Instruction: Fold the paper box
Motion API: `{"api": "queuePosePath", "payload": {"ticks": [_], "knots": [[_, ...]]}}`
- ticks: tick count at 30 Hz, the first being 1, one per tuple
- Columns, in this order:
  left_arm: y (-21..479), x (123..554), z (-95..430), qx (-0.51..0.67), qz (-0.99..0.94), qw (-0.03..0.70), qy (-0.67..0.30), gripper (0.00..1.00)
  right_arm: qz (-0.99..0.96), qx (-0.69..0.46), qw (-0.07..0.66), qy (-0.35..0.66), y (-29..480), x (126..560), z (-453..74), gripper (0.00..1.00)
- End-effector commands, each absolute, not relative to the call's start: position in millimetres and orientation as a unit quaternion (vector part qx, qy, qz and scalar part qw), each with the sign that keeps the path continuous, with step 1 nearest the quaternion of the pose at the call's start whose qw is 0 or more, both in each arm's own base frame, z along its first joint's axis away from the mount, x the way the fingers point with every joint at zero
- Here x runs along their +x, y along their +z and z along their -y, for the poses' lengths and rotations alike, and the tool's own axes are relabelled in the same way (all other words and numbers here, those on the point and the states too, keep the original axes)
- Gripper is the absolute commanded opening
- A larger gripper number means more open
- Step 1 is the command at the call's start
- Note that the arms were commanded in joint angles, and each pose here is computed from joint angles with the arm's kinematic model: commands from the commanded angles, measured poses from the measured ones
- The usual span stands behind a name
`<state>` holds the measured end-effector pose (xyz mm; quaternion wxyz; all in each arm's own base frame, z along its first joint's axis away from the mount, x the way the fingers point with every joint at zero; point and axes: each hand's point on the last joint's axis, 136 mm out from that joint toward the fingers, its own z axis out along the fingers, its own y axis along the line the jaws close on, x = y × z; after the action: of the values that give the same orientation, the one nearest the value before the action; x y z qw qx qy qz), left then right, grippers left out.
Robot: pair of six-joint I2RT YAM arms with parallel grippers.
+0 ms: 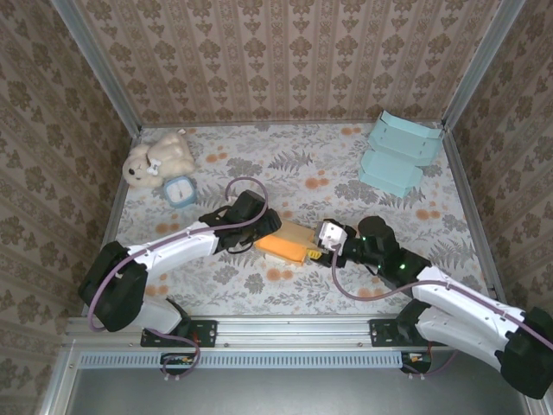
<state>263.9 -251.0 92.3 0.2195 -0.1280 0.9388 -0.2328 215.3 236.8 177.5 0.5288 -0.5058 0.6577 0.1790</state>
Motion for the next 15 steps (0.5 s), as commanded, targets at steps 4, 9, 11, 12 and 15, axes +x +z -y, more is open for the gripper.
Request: {"api": "queuePosePath", "payload": {"ticks": [4, 9, 11, 12, 15], "knots": [[89.6, 257.7, 246.7, -0.130, -0.940, 0.221, -0.223, 0.77, -0.675, -0.449, 0.543, 0.220, 205.0, 203.4, -230.3, 0.64], [88.1, 257.2, 246.5, -0.127, -0.941, 0.223, -0.219, 0.77, -0.684, -0.402, 0.558, 0.245, 229.7, 202.4, -226.1, 0.64], [87.4, 256.5, 247.1, -0.126, -0.942, 0.222, -0.219, 0.77, -0.700, -0.370, 0.559, 0.245, 234.3, 208.6, -222.0, 0.65], [86.9, 256.3, 246.9, -0.126, -0.942, 0.222, -0.219, 0.77, -0.712, -0.349, 0.560, 0.240, 236.1, 213.7, -218.0, 0.65], [86.5, 254.6, 249.8, -0.124, -0.942, 0.218, -0.223, 0.77, -0.751, -0.269, 0.559, 0.225, 238.7, 229.8, -202.6, 0.65]]}}
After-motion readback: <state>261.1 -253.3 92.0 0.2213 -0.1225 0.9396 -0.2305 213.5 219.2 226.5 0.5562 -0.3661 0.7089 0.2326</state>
